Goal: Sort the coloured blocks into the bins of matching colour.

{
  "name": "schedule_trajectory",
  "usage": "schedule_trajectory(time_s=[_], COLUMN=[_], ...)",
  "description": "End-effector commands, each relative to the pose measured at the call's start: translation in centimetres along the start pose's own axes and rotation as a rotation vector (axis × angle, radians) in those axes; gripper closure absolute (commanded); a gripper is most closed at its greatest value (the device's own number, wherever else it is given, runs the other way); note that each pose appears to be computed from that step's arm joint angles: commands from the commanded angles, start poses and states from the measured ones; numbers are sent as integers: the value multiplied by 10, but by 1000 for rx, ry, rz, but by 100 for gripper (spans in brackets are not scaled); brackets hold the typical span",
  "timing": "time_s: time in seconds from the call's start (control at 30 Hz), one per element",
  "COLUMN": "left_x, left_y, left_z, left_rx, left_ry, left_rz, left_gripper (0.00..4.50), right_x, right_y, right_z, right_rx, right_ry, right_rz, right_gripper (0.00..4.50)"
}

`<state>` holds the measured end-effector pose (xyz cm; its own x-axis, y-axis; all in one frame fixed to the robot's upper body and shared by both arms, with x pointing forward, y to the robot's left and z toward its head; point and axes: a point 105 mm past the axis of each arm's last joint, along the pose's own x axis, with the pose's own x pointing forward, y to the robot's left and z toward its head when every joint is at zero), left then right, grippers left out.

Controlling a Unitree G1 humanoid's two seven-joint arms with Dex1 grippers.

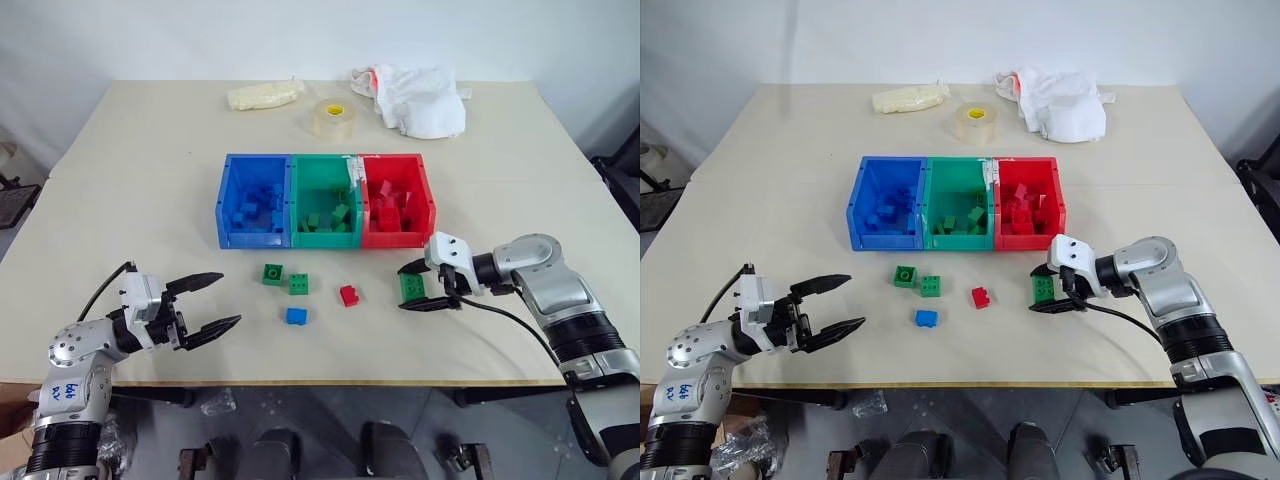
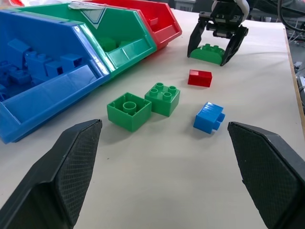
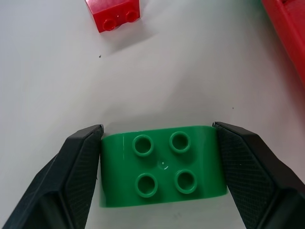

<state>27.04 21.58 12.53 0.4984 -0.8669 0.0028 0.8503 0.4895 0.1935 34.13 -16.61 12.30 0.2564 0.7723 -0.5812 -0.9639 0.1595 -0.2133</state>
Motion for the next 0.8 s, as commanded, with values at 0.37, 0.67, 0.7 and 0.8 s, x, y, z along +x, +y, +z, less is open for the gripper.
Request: schedule_trajectory(time_s=[0.37,0.67,0.7,0.8], left_x=[8,16,16,16], left_y=[10,12,12,12], left_z=[13,14,14,15], left_rx=[42,56,57,58], left_ry=[-53,-71,-72,-74], left_rz=[8,2,1,-2], left_gripper=[0,0,0,0], right_x=[4,53,53,46], right_y=[-46,-93,-93,-93], right_z=[146,177,178,180], right_rx=[-115,-58,-66,-82], right_ry=[-406,-453,-460,-480], right_rz=[-261,-452,-452,-444], right_gripper=[120,3,3,3])
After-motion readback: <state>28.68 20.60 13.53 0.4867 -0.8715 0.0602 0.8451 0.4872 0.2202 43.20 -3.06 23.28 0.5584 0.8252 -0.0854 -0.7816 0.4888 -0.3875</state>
